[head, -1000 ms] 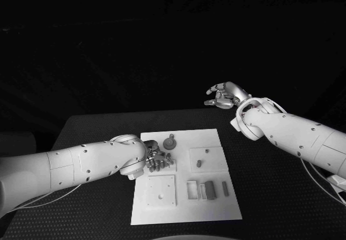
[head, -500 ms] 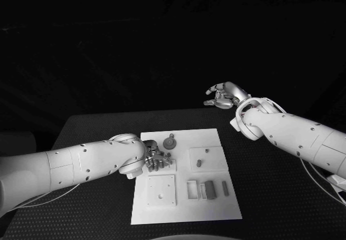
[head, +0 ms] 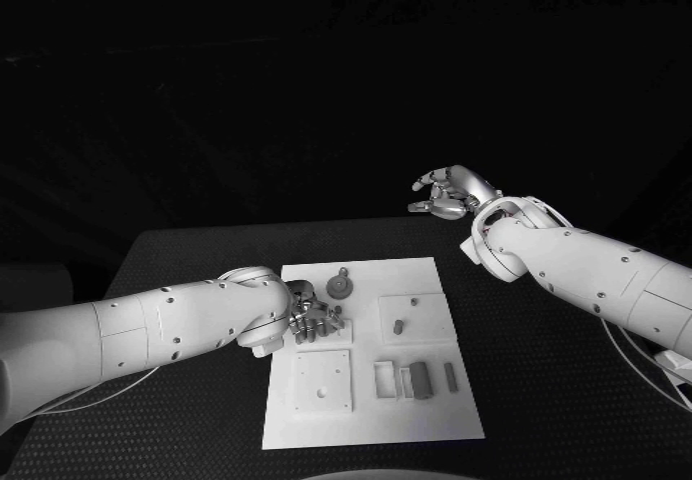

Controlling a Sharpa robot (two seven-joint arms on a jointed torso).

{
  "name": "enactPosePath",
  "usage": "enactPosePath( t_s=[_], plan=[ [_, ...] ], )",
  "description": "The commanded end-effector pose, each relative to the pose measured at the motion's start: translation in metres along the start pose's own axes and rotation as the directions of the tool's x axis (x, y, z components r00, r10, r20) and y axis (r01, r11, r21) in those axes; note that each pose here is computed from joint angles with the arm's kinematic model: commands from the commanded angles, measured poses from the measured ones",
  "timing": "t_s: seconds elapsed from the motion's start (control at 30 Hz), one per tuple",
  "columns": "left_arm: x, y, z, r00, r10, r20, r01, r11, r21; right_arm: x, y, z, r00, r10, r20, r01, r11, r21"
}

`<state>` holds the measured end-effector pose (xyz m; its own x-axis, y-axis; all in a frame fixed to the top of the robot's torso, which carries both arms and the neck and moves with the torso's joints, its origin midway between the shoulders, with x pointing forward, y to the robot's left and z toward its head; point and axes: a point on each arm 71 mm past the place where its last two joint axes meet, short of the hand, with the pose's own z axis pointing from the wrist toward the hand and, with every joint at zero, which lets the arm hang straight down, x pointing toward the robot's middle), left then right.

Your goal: Assemble the parts on the task board

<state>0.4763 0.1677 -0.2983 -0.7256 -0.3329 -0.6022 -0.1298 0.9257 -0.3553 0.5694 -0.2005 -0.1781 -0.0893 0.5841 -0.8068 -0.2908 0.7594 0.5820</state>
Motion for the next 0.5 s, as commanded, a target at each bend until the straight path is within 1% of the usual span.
enactPosePath(
  t_s=[0.03,0.27,0.5],
  plan=[
    [0.0037,0.0037,0.0025,1.000,0.018,-0.024,-0.018,0.999,-0.027,0.0015,0.0005,-0.0001,1.000,0.000,-0.014,0.000,1.000,-0.004],
    [0.0027,0.0033,0.0050,0.999,0.022,-0.028,-0.023,0.999,-0.037,0.0019,0.0009,0.0000,1.000,0.000,-0.015,0.000,1.000,-0.005],
    [0.0030,0.0012,0.0070,0.999,0.027,-0.032,-0.028,0.999,-0.040,0.0022,0.0012,0.0002,1.000,0.000,-0.016,0.000,1.000,-0.005]
  ],
)
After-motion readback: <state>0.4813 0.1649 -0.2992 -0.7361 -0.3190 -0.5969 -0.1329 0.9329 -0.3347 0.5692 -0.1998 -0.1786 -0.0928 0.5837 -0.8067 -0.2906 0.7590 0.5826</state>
